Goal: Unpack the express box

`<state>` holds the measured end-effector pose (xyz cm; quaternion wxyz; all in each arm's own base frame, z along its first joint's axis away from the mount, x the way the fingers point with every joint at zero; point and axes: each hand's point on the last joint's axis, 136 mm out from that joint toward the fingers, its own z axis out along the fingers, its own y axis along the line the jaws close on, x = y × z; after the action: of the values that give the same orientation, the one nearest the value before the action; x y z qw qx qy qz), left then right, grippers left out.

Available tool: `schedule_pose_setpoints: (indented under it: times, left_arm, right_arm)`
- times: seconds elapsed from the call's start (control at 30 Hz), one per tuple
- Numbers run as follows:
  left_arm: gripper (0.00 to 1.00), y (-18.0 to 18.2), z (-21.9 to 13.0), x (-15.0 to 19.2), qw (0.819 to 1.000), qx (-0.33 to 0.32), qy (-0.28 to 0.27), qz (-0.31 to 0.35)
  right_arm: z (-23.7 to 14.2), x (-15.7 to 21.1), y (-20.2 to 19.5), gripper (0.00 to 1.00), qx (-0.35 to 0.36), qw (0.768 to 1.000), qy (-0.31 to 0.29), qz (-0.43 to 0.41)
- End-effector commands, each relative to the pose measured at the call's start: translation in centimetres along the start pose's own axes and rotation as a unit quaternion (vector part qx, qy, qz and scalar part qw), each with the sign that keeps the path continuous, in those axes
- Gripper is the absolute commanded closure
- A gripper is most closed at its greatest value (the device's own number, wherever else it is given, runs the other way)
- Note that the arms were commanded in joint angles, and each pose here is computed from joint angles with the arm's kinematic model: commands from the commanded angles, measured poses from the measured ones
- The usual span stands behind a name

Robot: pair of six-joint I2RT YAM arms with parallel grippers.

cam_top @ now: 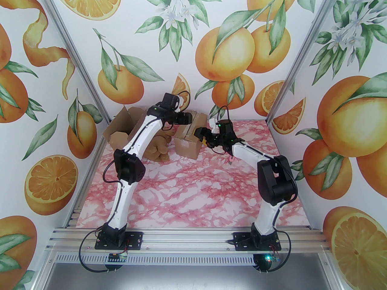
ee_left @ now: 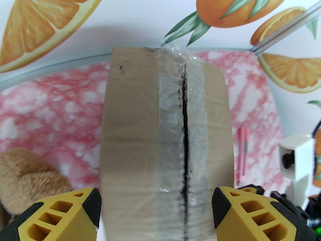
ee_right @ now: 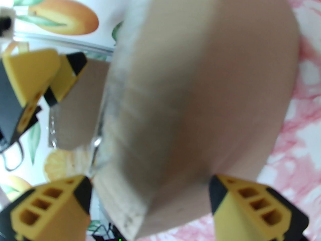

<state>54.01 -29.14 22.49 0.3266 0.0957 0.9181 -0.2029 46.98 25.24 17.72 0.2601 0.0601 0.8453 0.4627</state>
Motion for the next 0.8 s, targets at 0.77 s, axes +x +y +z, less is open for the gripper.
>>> schedule_pose_setpoints:
  times: [0.77]
  left_arm:
    - [0.09,1.8,2.4,5.0,0.959,-0.155,0.082,0.224]
  right_arm:
    - [1.7,-1.2,-4.9,0.31,0.113,0.993,-0.014,-0.021]
